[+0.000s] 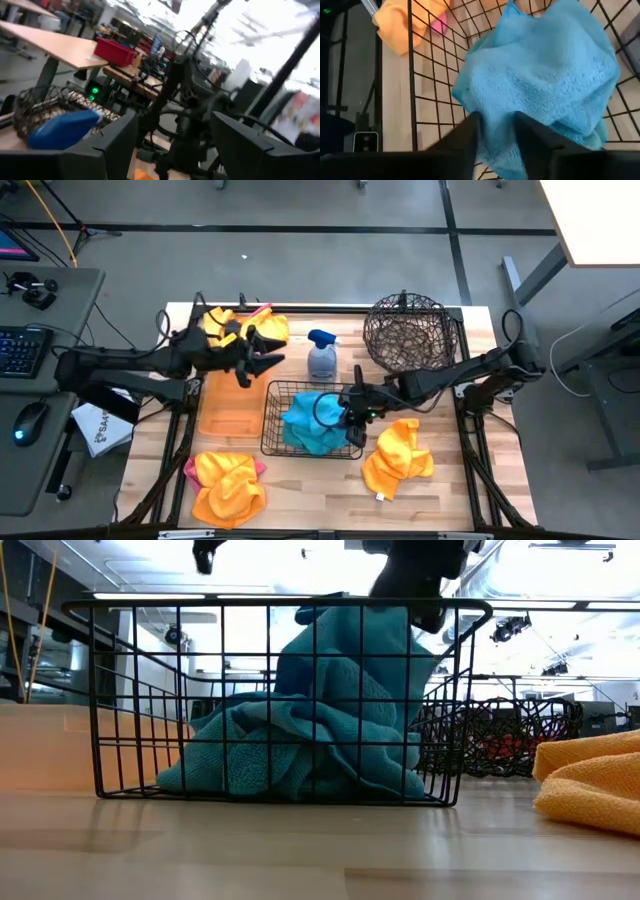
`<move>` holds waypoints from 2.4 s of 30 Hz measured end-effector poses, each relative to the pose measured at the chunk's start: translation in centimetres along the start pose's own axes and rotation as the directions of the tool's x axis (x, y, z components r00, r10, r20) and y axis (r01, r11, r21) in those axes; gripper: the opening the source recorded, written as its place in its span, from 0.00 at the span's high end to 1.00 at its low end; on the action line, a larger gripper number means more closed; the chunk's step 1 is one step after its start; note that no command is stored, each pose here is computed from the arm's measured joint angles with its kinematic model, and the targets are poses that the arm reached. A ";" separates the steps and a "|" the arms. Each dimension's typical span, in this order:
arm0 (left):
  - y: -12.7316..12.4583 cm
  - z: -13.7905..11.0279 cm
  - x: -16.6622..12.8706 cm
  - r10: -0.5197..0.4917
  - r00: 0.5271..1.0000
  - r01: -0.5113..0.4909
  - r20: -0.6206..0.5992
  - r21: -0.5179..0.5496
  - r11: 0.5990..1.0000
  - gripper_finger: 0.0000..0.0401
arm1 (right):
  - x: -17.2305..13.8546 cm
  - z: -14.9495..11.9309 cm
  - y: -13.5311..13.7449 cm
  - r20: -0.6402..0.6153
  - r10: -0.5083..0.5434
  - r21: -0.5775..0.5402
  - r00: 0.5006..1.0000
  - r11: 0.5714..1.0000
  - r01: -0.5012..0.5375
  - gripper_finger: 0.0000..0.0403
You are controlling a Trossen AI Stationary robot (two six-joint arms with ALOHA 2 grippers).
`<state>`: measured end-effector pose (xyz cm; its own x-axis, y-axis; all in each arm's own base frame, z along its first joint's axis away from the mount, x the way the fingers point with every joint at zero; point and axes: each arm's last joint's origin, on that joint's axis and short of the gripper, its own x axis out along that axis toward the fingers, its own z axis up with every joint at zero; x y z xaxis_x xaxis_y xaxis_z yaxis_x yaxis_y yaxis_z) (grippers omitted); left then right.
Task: Sort microfiber towel by color & place in baskets
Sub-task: Put the blue towel into the bottom wire basket, then put the top yellow towel into the orange bin
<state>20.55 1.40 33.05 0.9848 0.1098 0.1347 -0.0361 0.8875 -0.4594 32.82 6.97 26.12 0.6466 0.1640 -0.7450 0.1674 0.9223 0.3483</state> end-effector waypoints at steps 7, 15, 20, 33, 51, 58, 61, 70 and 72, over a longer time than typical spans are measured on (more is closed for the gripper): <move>-0.6 2.5 1.1 0.230 0.931 -0.168 -0.282 0.228 0.959 0.41 | -2.6 1.7 1.3 0.020 0.027 -0.131 0.999 0.991 -0.024 0.25; 5.2 3.6 0.2 0.720 0.432 -0.669 -0.543 0.343 0.660 0.41 | -6.8 3.0 1.7 0.126 -0.076 -0.206 0.989 0.973 0.101 0.14; 12.7 1.7 -0.5 0.744 0.039 -0.728 -0.668 0.491 0.479 0.41 | -8.6 3.3 1.4 0.229 -0.145 -0.147 0.963 0.972 0.181 0.14; 25.2 -2.9 -2.9 0.487 -0.467 -0.487 -0.738 0.675 0.555 0.41 | -9.3 4.9 -0.9 0.359 -0.349 0.124 0.866 0.937 0.326 0.14; 25.6 -3.8 -0.4 0.537 -0.520 -0.197 -0.664 0.705 0.681 0.41 | -9.3 5.1 -1.5 0.349 -0.346 0.105 0.871 0.938 0.331 0.14; 26.7 -5.5 -0.4 0.501 -0.569 -0.157 -0.652 0.684 0.712 0.41 | -9.3 5.1 -1.5 0.346 -0.344 0.103 0.873 0.939 0.329 0.14; 26.9 -6.1 -0.6 0.454 -0.614 -0.147 -0.645 0.659 0.737 0.46 | -9.3 5.1 -1.5 0.345 -0.345 0.103 0.873 0.938 0.330 0.14; 24.9 -3.1 0.2 0.512 -0.604 -0.161 -0.611 0.723 0.672 0.96 | -9.3 5.0 -1.5 0.338 -0.347 0.091 0.875 0.937 0.337 0.14; 23.3 -0.4 0.7 0.574 -0.529 -0.216 -0.625 0.753 0.622 0.98 | -9.3 5.0 -1.5 0.341 -0.346 0.073 0.874 0.937 0.343 0.14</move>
<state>20.45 21.96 22.10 -0.4352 0.1712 -0.8839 -0.3628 0.8652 0.3462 30.31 2.36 35.36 0.7606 -0.2954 -0.5781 0.4329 0.8944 0.1125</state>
